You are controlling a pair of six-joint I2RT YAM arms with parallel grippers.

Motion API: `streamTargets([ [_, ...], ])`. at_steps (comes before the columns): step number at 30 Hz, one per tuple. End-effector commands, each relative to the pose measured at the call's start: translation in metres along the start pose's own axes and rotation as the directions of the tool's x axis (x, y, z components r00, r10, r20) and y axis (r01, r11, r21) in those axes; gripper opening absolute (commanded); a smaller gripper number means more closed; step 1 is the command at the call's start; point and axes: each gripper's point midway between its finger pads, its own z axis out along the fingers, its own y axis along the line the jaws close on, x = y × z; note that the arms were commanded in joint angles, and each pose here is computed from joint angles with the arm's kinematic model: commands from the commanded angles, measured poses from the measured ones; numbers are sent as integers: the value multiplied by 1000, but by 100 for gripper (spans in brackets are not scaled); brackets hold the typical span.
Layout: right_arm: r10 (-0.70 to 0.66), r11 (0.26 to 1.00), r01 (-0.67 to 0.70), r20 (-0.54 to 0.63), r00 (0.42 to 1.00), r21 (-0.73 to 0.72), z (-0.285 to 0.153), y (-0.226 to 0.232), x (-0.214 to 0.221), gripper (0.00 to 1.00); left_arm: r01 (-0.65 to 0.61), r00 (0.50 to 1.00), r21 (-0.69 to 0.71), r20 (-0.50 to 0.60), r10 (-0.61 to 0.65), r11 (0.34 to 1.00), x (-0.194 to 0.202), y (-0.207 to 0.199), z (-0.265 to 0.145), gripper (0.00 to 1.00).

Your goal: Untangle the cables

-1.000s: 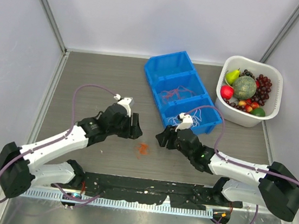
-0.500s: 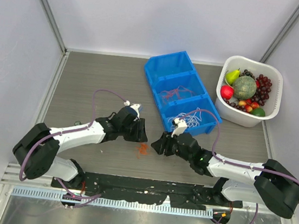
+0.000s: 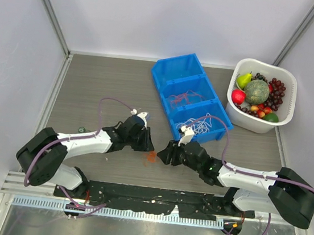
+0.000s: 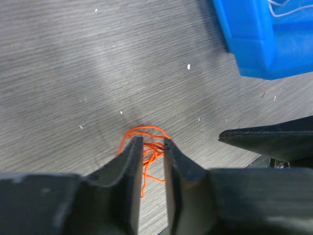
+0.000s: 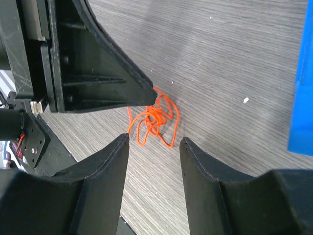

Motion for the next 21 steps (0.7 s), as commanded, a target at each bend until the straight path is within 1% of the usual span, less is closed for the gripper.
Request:
streamTargets([
  [1,-25,999,27,42,999,-38,-2,15,-11,51,-26,997,76,81,19,997,-17,-18,-5,17],
  [3,-41,998,43,37,998,-44,0,17,-9,52,-45,995,80,96,37,996,-19,-20,-10,2],
  [4,-43,998,45,42,998,-45,0,18,-10,53,-54,994,82,104,46,995,-21,-21,-13,0],
  [8,-47,998,49,52,998,-44,0,19,-11,58,-82,989,109,128,68,991,-25,-29,-31,0],
  [11,-47,997,51,77,996,-51,-2,21,-16,60,-102,985,158,153,78,982,-29,-41,-48,0],
  [15,-40,998,46,127,991,-45,-6,20,-25,60,-141,974,214,207,96,967,-39,-57,-75,0],
  [18,-26,998,35,177,984,-48,-15,19,-34,59,-154,967,222,236,100,963,-46,-65,-93,0],
  [20,-28,999,35,185,982,-32,-19,15,-34,58,-139,963,196,255,86,971,-52,-63,-100,0],
  [21,-30,999,35,189,981,-26,-19,15,-37,58,-129,965,188,249,80,974,-52,-62,-101,4],
])
